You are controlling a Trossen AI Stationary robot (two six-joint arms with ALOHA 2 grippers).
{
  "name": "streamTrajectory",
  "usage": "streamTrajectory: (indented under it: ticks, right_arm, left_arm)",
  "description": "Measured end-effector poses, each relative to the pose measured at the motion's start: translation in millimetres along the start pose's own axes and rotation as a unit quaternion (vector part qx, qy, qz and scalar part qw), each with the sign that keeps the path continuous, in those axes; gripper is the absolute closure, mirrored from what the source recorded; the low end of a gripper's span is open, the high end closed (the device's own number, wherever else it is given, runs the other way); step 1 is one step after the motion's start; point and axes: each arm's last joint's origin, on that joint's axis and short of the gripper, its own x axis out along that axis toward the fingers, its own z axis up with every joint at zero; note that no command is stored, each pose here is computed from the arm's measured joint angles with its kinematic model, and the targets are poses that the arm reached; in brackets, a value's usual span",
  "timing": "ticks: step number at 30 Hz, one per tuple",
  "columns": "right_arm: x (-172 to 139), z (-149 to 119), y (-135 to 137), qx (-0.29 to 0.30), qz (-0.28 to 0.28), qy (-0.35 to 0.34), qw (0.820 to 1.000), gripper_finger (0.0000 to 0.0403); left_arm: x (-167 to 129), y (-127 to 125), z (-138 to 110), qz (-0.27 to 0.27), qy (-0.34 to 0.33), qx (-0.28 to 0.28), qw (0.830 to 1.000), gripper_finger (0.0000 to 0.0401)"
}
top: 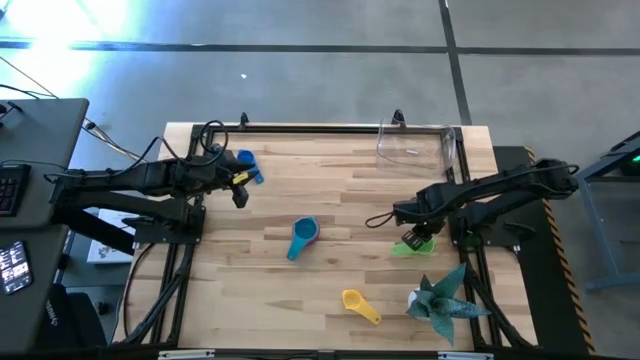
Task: Nest measuring cups in basket
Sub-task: Stack the green measuring cup on top of the light blue measuring cup
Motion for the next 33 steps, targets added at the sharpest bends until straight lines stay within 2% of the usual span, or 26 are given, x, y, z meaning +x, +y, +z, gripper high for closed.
streamTrajectory:
  ticks: [7,11,14,18,23,28,33]
  right_arm:
    - [14,-2,-6,0.012,-0.007,0.009,1.000,0.0314]
    - [19,-1,-6,0.012,0.007,0.003,1.000,0.0316]
    - [20,0,-4,0.023,0.014,-0.002,1.000,0.0339]
    - [20,1,-3,0.031,0.022,-0.007,0.999,0.0393]
    - [19,1,-3,0.048,0.025,-0.005,0.999,0.0394]
    - [3,7,8,0.054,0.049,-0.029,0.997,0.0398]
    - [-30,18,23,0.063,0.082,-0.091,0.990,0.0400]
  left_arm:
    - [0,0,0,0.000,0.000,-0.005,1.000,0.0300]
    - [0,0,0,0.001,-0.001,-0.005,1.000,0.0300]
    - [0,0,0,0.001,-0.001,-0.005,1.000,0.0300]
    - [0,0,0,0.001,-0.001,-0.005,1.000,0.0300]
    - [0,0,0,0.002,-0.001,-0.005,1.000,0.0300]
    - [0,0,0,0.002,-0.001,-0.005,1.000,0.0300]
    - [0,0,0,0.002,-0.001,-0.002,1.000,0.0300]
